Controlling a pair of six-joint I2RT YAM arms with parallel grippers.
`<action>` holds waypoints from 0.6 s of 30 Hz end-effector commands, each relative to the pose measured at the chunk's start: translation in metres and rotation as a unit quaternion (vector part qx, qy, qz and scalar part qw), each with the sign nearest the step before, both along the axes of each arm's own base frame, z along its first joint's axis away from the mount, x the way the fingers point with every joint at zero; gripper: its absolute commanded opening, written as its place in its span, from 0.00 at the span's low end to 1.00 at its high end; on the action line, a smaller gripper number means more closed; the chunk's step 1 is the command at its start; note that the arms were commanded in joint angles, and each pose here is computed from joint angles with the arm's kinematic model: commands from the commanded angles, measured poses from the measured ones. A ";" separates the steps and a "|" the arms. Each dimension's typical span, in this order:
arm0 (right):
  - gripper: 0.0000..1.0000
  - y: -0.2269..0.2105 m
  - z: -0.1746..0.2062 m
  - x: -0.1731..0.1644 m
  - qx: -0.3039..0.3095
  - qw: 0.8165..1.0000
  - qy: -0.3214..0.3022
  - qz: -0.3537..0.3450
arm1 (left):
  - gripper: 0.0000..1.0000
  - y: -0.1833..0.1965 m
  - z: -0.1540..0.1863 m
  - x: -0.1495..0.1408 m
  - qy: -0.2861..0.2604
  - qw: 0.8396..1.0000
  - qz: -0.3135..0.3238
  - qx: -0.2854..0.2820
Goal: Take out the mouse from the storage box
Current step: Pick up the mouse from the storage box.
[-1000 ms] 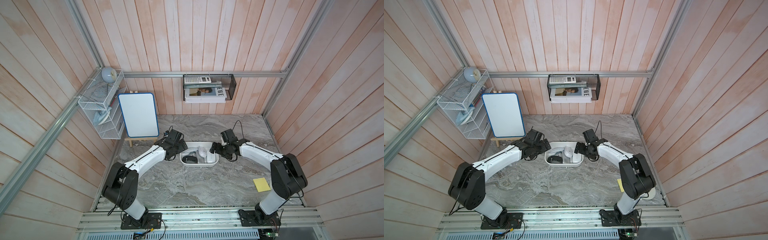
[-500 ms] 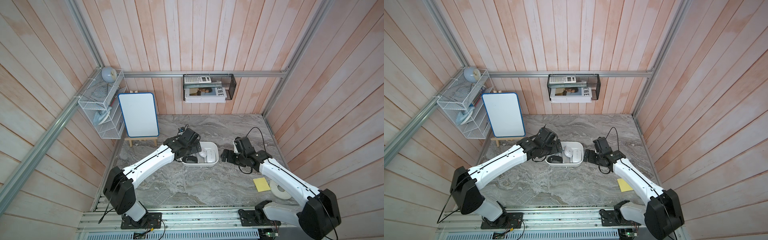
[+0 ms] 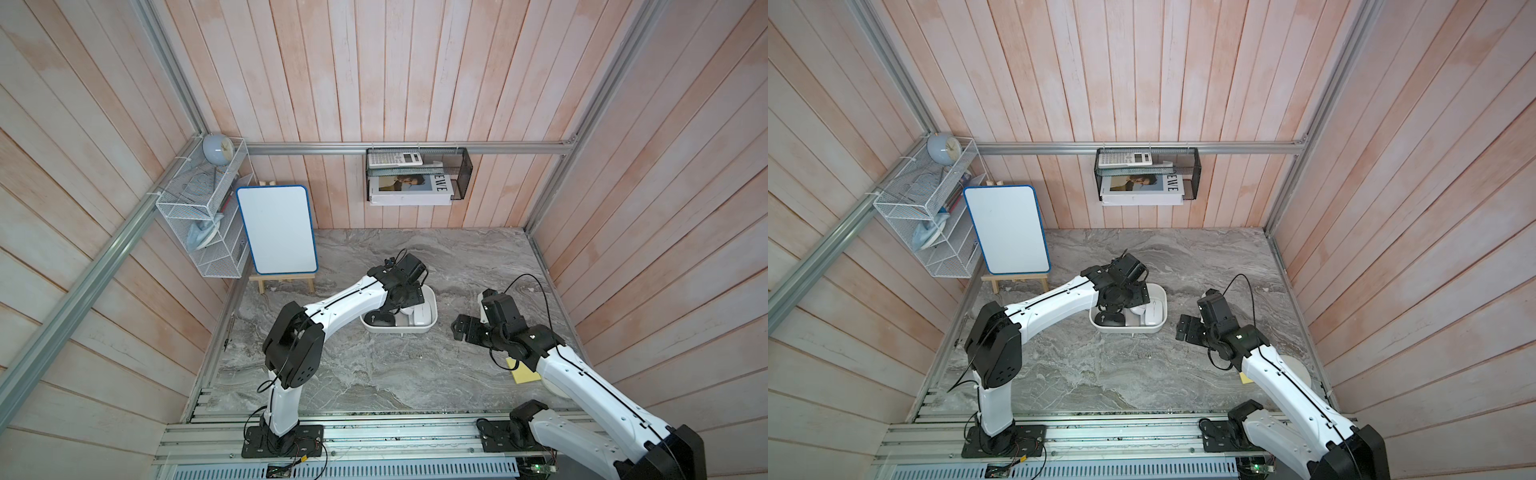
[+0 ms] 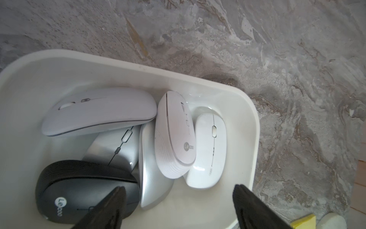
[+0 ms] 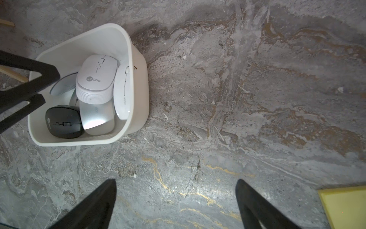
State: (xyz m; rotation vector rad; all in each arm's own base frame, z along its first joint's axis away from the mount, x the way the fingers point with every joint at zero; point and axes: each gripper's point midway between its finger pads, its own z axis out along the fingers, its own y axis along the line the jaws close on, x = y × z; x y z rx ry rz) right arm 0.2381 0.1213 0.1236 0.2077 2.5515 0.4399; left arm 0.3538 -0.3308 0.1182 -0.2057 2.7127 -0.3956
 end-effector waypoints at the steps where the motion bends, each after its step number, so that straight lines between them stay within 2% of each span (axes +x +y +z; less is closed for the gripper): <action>1: 0.98 -0.005 -0.004 -0.001 -0.003 1.000 -0.009 -0.010 | 0.87 -0.007 0.001 0.006 -0.005 1.000 0.002 0.000; 6: 0.98 -0.007 -0.004 -0.002 0.001 1.000 -0.022 -0.020 | 0.85 -0.006 -0.020 0.011 0.009 1.000 0.013 0.020; 15: 0.98 -0.009 -0.006 -0.003 -0.002 1.000 -0.023 -0.019 | 0.81 -0.015 -0.044 0.016 0.024 0.999 0.010 0.023; 18: 0.98 -0.009 -0.009 -0.003 -0.005 1.000 -0.020 -0.017 | 0.77 -0.019 -0.050 0.017 0.028 0.999 0.006 0.017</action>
